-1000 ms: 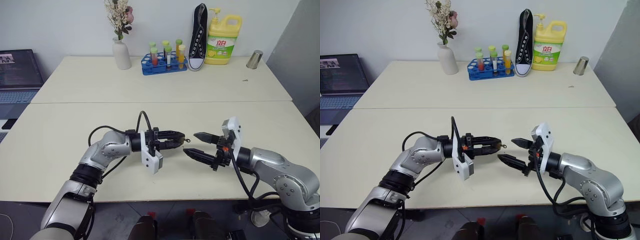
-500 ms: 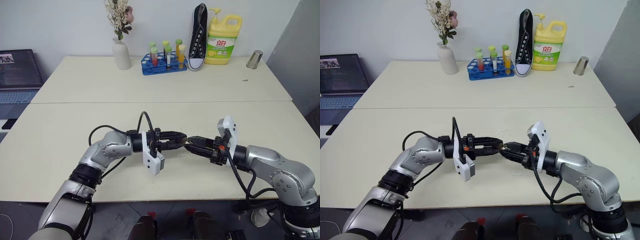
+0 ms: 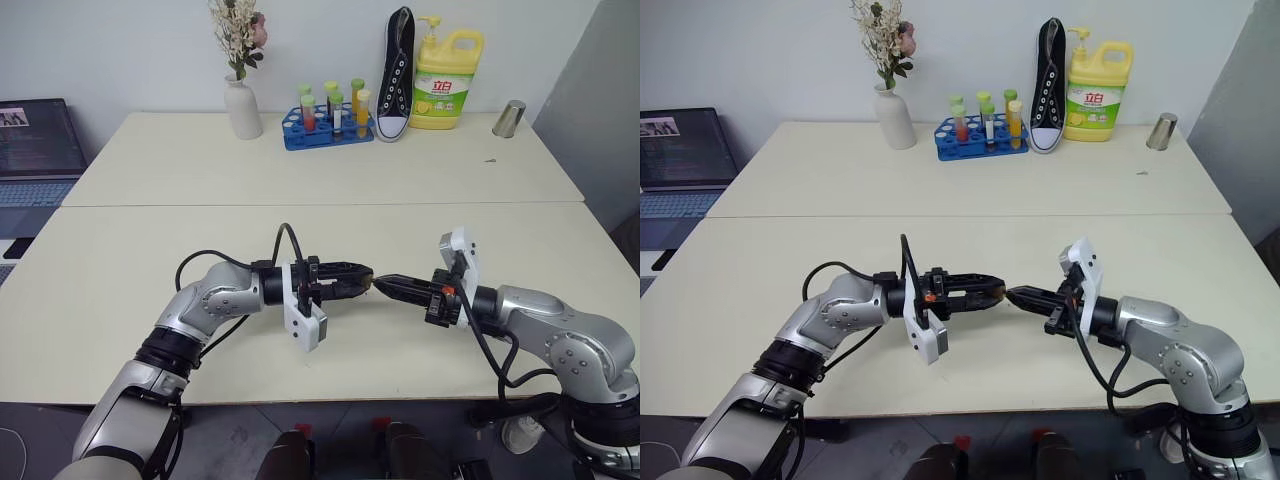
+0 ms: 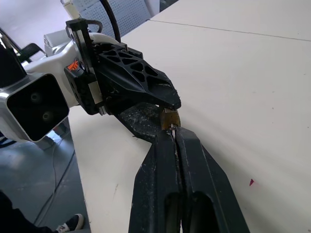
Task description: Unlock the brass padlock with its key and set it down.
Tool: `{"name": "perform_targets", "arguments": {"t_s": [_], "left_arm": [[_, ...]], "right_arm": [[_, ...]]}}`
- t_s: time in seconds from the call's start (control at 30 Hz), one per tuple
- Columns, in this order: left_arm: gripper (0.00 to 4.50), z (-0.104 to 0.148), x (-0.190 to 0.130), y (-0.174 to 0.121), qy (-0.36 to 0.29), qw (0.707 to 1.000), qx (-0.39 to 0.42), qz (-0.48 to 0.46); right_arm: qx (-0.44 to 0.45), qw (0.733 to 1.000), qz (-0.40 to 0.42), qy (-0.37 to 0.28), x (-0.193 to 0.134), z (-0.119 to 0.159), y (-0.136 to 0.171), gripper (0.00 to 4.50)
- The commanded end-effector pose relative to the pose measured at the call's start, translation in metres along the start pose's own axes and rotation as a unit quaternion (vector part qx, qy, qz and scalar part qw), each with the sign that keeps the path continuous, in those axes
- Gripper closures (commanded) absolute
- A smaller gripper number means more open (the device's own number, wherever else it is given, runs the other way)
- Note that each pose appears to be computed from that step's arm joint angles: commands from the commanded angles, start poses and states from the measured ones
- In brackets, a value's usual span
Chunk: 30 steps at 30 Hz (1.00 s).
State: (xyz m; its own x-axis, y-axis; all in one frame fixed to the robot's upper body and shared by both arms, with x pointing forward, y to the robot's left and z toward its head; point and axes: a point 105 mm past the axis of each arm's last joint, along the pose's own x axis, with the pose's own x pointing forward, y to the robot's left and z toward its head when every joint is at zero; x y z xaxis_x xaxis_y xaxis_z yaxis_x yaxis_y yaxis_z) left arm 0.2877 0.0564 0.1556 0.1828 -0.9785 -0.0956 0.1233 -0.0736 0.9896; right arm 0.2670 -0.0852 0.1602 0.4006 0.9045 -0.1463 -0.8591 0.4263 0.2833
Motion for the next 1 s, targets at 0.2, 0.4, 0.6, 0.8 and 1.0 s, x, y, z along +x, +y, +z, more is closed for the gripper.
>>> {"name": "perform_targets", "arguments": {"t_s": [0.2,0.4,0.6,0.8,1.0], "left_arm": [[3.53,0.015,0.002,0.003,-0.034,0.998,0.045,0.022],[3.53,0.015,0.001,-0.002,-0.029,0.998,0.054,0.021],[3.53,0.014,-0.002,-0.007,-0.024,0.998,0.057,0.018],[3.53,0.012,-0.003,-0.01,-0.019,0.998,0.055,0.018],[3.53,0.008,-0.003,-0.007,-0.012,0.998,0.048,0.025]], "right_arm": [[0.136,0.988,0.066,0.032,-0.004,0.007,0.011,4.5],[0.213,0.974,0.067,0.04,-0.001,0.012,0.003,4.5],[0.248,0.965,0.074,0.042,0.003,0.019,0.003,4.5],[0.253,0.963,0.081,0.041,0.004,0.021,0.009,4.5],[0.184,0.979,0.072,0.051,0.006,0.018,0.017,3.5]]}}
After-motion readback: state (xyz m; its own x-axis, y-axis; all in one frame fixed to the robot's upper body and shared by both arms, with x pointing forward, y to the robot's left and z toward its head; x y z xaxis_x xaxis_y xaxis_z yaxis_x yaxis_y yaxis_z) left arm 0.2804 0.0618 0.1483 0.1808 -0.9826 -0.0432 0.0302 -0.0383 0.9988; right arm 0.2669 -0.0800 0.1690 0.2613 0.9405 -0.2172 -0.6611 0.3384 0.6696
